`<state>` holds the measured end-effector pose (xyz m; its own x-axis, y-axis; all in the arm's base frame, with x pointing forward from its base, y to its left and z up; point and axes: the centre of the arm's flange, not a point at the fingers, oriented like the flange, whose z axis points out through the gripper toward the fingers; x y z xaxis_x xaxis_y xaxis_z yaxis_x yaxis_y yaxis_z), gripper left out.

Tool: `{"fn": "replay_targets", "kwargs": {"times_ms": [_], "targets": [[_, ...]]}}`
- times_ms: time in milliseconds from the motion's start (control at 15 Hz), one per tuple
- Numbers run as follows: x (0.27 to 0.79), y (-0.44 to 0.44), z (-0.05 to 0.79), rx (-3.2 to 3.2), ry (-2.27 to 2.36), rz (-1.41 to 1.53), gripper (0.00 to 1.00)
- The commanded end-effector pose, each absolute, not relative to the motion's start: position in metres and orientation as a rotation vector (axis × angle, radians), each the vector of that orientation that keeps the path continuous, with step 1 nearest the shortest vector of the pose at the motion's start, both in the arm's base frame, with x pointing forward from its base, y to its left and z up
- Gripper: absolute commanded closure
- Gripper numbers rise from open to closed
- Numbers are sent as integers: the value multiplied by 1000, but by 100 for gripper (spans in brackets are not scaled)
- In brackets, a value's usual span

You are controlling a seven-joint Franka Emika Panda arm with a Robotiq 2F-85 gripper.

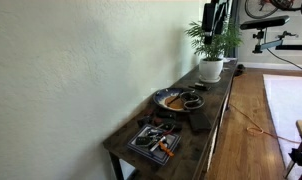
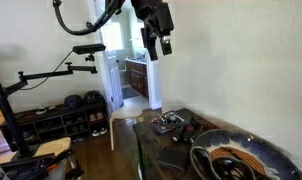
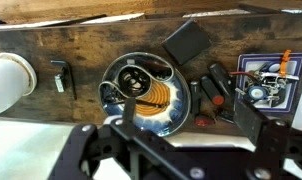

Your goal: Pick up the black object and put it in the bowl

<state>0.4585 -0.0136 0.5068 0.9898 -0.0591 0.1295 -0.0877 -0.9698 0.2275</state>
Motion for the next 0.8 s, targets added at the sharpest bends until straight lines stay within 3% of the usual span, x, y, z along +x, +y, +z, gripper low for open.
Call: {"fn": "replay_targets", "kwargs": {"times_ms": [0, 733], "targets": [[472, -17, 478, 2940, -122, 172, 0], [496, -16, 420, 2992, -133, 50, 0]]}}
